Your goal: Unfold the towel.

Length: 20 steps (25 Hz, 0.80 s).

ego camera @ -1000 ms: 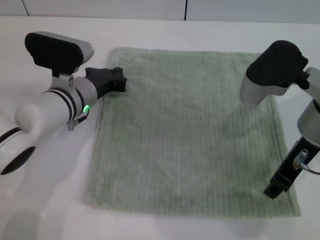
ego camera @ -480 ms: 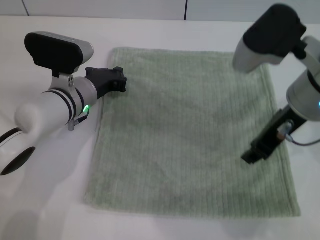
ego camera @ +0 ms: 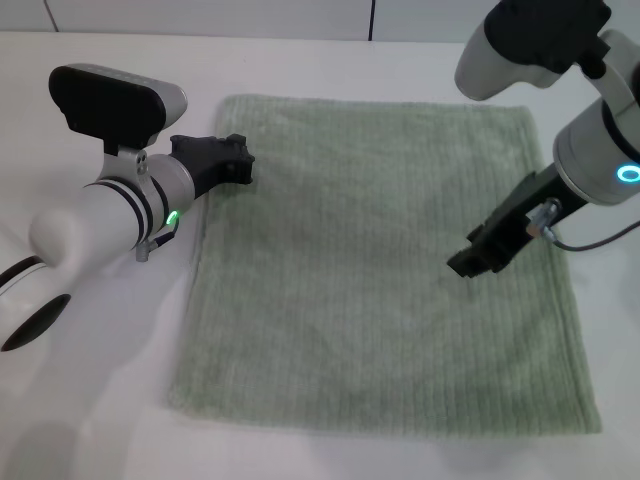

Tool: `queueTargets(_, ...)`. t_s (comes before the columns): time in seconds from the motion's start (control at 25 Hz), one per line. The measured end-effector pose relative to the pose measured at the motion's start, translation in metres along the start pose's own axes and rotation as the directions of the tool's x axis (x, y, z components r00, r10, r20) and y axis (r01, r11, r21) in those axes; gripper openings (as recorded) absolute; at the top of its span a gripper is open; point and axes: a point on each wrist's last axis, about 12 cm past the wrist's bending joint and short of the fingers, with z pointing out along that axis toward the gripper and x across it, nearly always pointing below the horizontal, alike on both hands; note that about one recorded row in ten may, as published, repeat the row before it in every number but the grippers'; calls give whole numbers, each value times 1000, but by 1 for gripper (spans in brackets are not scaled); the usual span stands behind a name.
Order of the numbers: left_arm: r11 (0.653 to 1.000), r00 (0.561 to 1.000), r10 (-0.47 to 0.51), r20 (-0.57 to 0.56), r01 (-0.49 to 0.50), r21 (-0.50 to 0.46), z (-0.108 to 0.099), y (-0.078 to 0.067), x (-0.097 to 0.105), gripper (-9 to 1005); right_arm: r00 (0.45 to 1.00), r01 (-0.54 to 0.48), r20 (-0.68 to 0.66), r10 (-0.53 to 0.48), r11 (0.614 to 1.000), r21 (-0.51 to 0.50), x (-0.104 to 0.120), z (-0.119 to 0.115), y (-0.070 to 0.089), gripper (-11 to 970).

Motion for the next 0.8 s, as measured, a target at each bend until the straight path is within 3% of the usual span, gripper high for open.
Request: queueTargets(0.8, 1000, 1000, 2, 3, -2, 2, 0, -1, -1, -1, 981, 9, 194, -27, 996, 91, -9, 2, -13, 353)
